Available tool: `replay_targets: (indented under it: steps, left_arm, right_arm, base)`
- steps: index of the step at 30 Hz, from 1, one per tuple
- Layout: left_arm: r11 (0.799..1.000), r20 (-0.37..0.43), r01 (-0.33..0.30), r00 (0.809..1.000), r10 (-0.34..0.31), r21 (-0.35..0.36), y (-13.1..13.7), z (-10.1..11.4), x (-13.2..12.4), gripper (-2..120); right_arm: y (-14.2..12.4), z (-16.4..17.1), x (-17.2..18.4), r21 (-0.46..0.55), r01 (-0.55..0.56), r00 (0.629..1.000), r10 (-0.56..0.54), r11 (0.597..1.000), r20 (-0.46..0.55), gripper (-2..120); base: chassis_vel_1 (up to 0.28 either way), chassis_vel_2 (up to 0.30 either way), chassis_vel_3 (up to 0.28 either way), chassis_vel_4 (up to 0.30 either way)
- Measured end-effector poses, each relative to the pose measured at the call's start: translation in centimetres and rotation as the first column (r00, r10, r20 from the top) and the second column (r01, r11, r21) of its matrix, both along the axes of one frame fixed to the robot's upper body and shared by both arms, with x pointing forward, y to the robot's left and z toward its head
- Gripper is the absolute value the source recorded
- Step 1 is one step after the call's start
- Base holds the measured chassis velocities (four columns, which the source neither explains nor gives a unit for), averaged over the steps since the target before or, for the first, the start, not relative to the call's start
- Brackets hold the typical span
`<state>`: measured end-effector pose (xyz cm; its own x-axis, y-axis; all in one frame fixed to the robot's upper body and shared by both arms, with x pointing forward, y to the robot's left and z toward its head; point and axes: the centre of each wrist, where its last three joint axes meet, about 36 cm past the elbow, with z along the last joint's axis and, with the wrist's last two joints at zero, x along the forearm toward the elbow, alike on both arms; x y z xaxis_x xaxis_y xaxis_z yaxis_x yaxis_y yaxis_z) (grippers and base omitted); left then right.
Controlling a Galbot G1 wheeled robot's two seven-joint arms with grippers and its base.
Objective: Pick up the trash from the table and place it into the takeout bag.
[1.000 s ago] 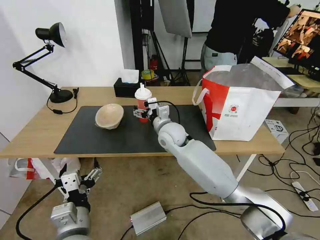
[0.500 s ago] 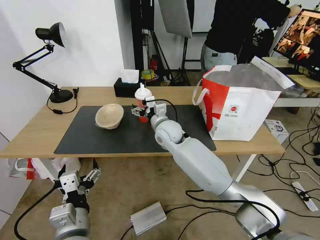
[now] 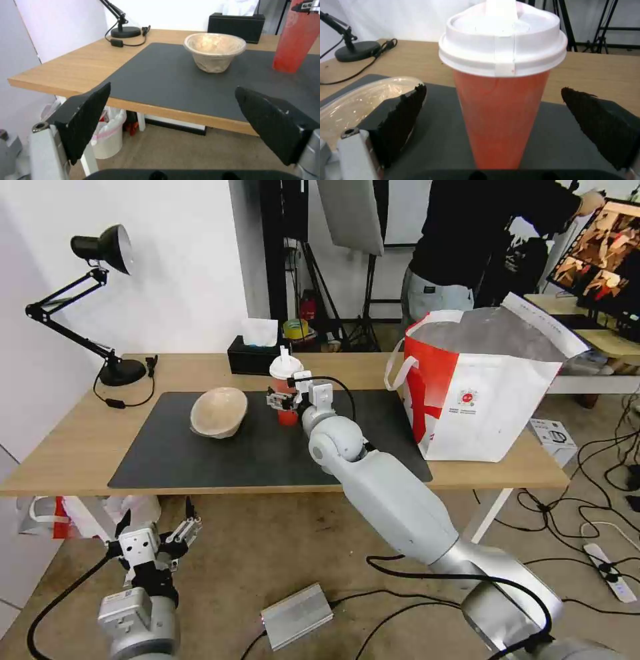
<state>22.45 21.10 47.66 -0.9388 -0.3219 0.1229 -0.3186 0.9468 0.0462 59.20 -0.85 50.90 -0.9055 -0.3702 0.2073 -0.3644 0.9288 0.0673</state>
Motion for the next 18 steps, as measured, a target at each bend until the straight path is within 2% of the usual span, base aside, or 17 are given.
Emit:
replay_targets:
  steps: [18]
  left_arm:
    - [1.0,-0.003,0.0,1.0,0.0,-0.004,-0.1,-0.2,0.1,100]
  right_arm:
    - [0.9,-0.2,1.4,0.01,0.023,0.999,-0.022,1.0,-0.03,100]
  base:
    - [0.0,0.0,0.0,0.0]
